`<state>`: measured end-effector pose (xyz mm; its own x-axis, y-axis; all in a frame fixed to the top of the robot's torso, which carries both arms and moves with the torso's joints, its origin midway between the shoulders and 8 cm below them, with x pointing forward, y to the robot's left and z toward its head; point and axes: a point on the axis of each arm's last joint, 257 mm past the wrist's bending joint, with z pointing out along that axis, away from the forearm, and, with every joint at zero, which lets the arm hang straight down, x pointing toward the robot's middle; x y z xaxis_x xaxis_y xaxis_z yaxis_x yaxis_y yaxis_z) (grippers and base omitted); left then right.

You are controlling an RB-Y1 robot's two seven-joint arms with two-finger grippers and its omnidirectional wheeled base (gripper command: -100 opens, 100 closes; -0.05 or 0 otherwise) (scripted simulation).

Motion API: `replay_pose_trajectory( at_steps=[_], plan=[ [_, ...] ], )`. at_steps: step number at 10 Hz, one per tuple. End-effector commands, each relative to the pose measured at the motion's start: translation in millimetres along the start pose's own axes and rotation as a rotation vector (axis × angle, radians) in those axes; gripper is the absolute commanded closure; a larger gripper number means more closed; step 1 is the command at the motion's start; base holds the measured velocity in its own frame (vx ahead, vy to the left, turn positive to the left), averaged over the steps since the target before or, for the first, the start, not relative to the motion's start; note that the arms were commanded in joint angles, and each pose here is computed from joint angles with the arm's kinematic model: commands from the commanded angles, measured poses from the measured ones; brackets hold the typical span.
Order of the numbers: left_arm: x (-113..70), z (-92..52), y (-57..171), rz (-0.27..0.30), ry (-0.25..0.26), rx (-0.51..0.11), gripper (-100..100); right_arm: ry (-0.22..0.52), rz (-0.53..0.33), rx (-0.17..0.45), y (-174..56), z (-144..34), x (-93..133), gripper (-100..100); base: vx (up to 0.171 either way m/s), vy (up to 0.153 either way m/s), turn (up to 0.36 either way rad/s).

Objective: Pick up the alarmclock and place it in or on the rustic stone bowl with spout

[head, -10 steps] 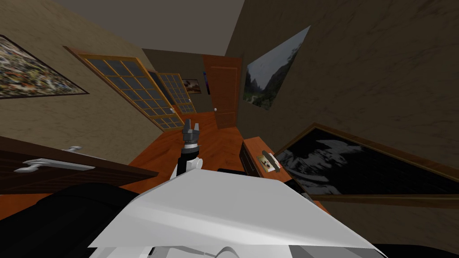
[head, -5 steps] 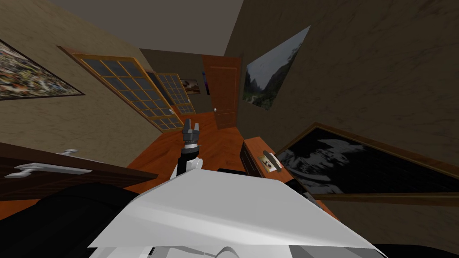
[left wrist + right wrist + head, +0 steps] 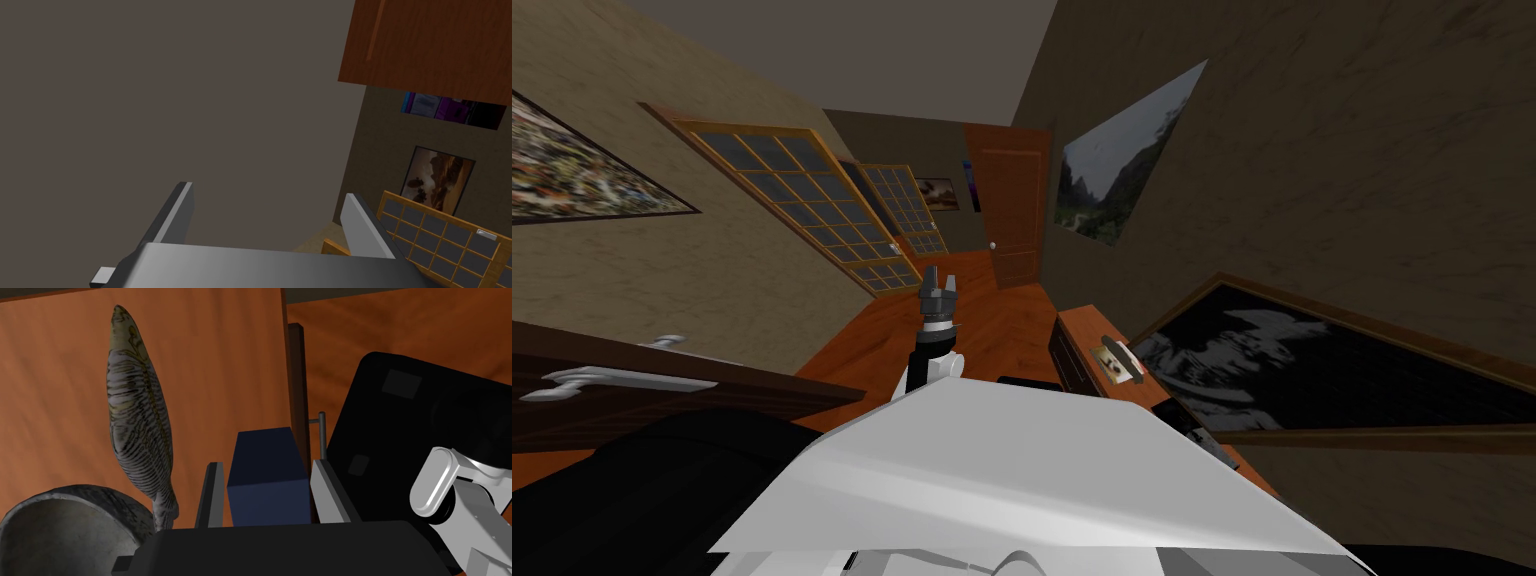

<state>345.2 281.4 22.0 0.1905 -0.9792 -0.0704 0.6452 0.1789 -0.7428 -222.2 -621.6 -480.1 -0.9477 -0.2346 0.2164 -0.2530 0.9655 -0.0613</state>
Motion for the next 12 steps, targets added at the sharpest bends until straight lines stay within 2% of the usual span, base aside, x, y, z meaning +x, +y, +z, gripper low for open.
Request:
replay_pose_trajectory(
  at_steps=[1, 6, 7, 12],
  plan=[
    [0.0, 0.0, 0.0, 0.0, 0.0, 0.0, 0, -0.01, -0.015, -0.009, -5.6, -7.0, -7.5, 100, 0.002, 0.044, -0.022],
    [0.0, 0.0, 0.0, 0.0, 0.0, 0.0, 0, -0.034, -0.068, -0.02, -37.3, -38.9, -31.0, 100, 0.002, 0.044, -0.028],
    [0.0, 0.0, 0.0, 0.0, 0.0, 0.0, 0, -0.038, -0.085, -0.018, -50.1, -51.7, -37.8, 100, 0.013, 0.027, -0.039],
    [0.0, 0.0, 0.0, 0.0, 0.0, 0.0, 0, -0.037, -0.121, 0.001, -84.2, -86.5, -52.5, 100, 0.021, 0.005, -0.015]
  ],
)
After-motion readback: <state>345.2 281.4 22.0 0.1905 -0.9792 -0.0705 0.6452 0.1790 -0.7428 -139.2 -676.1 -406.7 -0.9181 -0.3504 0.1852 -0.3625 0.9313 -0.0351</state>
